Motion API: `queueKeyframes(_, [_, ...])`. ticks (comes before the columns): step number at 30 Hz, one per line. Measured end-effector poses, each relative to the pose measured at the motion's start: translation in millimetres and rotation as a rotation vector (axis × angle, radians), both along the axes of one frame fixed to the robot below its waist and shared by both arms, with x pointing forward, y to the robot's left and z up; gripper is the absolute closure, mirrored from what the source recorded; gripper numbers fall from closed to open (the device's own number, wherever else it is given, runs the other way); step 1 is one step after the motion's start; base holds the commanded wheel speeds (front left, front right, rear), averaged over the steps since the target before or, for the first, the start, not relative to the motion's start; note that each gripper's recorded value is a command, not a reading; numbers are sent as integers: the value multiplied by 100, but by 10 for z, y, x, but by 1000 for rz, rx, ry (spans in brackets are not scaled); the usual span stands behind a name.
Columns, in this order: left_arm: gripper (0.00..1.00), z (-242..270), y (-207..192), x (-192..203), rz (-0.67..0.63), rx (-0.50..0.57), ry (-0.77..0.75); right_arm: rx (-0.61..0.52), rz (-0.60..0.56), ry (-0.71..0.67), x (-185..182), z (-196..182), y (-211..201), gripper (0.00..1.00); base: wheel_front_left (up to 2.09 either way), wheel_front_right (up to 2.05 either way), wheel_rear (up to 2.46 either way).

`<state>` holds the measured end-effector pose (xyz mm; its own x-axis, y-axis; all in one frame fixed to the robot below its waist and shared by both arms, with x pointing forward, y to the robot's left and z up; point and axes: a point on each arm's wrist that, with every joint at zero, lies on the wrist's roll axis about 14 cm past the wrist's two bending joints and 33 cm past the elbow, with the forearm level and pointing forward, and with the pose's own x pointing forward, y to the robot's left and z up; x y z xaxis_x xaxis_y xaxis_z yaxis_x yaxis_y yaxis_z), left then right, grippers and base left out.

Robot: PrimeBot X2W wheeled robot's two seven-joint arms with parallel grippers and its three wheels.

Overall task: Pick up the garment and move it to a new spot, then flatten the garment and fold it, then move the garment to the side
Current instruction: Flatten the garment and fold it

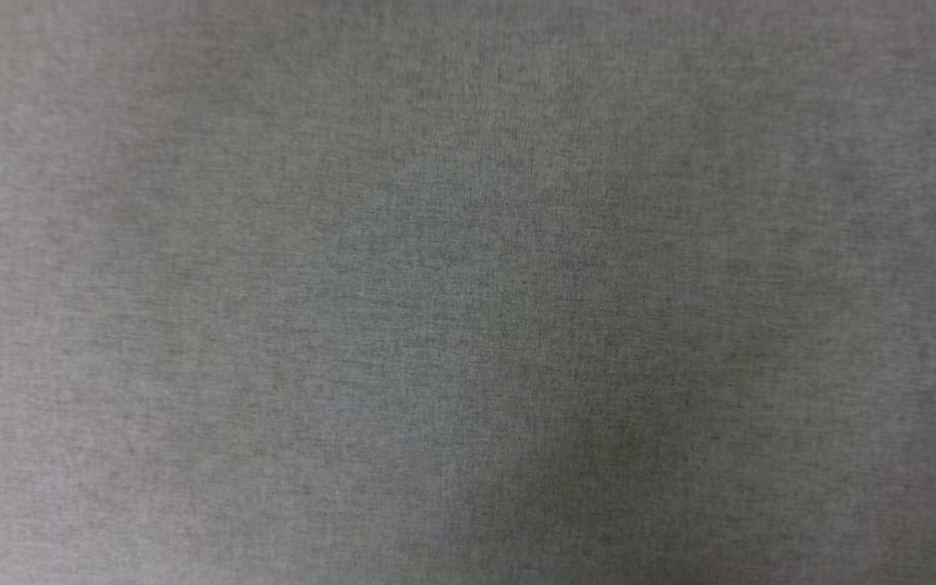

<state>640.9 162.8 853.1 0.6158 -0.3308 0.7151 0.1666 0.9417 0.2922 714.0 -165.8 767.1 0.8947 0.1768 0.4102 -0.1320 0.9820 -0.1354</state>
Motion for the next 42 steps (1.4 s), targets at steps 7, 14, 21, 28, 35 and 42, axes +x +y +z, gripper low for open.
queueKeyframes(7, [100, -338, -59, 316, -14, 1, 54, -25, 2, 64, 300, -431, 63, 100, 0, 0, 0])
queueKeyframes(14, [100, -1160, 99, 567, 5, -18, 224, -58, 25, 216, 403, -1249, 119, 100, 0, 0, 0])
queueKeyframes(21, [100, -1954, 220, 447, 10, -43, 400, -54, 69, 343, 227, -1912, 193, 100, 0, 0, 0])
queueKeyframes(28, [100, -2485, 265, -19, 6, -102, 512, -56, 122, 453, -208, -2417, 251, 100, 0, 0, 0])
queueKeyframes(35, [100, -2960, 320, -708, 43, -162, 633, -79, 157, 575, -878, -2852, 176, 100, 0, 0, 0])
queueKeyframes(42, [100, -3350, 366, -1435, 71, -188, 771, -87, 182, 704, -1616, -3140, 110, 100, 0, 0, 0])
